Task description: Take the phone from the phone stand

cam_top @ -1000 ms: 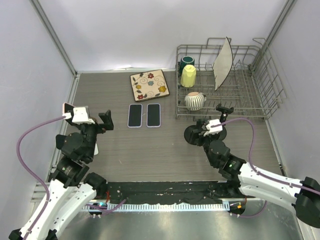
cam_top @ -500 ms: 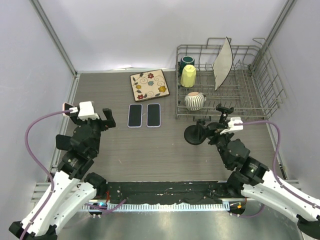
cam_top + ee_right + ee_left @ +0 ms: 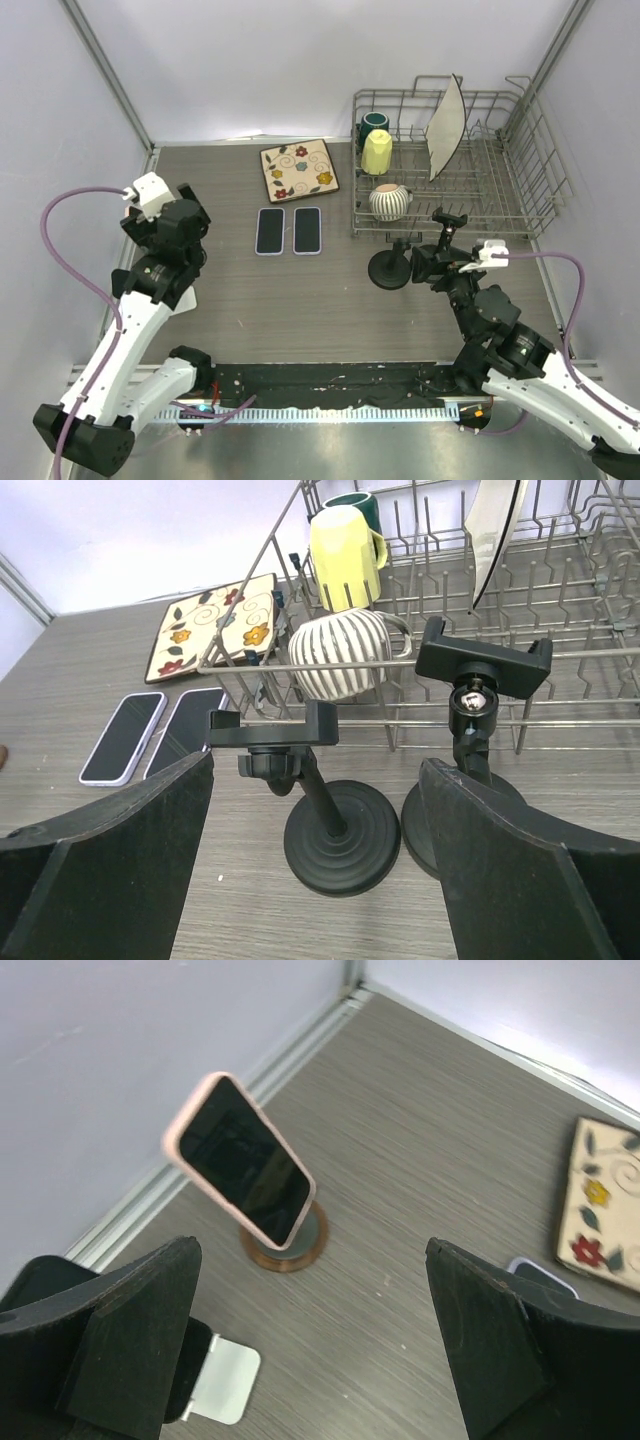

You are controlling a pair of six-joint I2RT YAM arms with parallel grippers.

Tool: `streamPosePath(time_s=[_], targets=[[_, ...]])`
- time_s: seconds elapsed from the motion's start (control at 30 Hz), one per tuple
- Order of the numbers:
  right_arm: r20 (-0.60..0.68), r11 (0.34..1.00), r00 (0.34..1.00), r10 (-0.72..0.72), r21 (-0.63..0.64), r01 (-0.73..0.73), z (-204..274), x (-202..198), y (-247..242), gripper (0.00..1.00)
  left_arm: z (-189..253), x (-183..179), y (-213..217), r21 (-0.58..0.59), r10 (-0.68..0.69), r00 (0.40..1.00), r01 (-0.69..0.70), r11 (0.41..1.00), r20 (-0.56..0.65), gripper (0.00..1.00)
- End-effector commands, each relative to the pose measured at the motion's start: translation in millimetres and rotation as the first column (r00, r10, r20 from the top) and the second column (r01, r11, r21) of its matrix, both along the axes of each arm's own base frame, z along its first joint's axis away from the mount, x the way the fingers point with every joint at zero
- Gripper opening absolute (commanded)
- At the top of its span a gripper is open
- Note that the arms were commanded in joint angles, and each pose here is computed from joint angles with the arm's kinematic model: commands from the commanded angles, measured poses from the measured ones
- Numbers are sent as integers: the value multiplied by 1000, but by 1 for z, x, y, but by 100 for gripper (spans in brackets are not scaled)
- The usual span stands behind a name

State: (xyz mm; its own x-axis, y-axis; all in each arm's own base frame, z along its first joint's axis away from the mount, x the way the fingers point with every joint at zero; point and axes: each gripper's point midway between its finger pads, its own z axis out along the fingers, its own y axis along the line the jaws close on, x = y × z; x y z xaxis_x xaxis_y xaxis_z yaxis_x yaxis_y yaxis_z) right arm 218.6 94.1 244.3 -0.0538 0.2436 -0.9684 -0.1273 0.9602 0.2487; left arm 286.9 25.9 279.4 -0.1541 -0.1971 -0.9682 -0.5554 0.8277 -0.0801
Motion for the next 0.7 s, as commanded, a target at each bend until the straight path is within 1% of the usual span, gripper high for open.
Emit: streamPosePath(time_s=[0.0, 0.03, 0.1, 0.13, 0.17, 0.2, 0.23, 0.27, 0.33, 0.37, 0.47, 0.6, 0.67], targets=[[32, 997, 999, -17, 74, 15, 10, -5, -9, 89, 7, -7, 36, -60, 159, 985, -155, 986, 69, 100], [34, 997, 999, -13, 81, 10, 9, -6, -9, 89, 4, -10, 49, -64, 199, 978, -194, 979, 70, 100], [41, 996, 999, -6, 92, 2, 11, -7, -9, 89, -4, -7, 55, -91, 197, 977, -189, 978, 82, 98], [41, 996, 999, 1, 90, -4, 10, -8, -8, 88, -6, -8, 68, -117, 237, 967, -225, 967, 96, 98], [44, 996, 999, 7, 94, -11, 12, -8, -7, 89, -10, -5, 68, -147, 217, 971, -202, 968, 99, 95], [44, 996, 999, 8, 94, -12, 12, -8, -7, 88, -16, -4, 73, -169, 230, 967, -211, 963, 105, 94], [39, 996, 999, 14, 88, -18, 11, -8, -5, 88, -19, -8, 89, -185, 281, 954, -258, 948, 108, 92], [40, 996, 999, 21, 89, -24, 12, -9, -5, 88, -22, -6, 92, -213, 293, 949, -264, 941, 117, 90], [41, 996, 999, 24, 90, -27, 12, -9, -5, 88, -26, -4, 103, -230, 317, 939, -282, 932, 133, 87], [41, 995, 999, 25, 91, -29, 12, -9, -4, 88, -22, -1, 104, -230, 315, 935, -275, 934, 162, 84], [45, 995, 999, 30, 92, -34, 13, -10, -4, 88, -30, 10, 104, -228, 282, 946, -242, 943, 163, 78], [46, 995, 998, 36, 93, -40, 14, -10, -4, 88, -48, 14, 117, -255, 319, 940, -281, 925, 123, 75], [47, 995, 998, 37, 94, -41, 14, -11, -4, 87, -60, 19, 119, -276, 313, 944, -276, 921, 102, 73]])
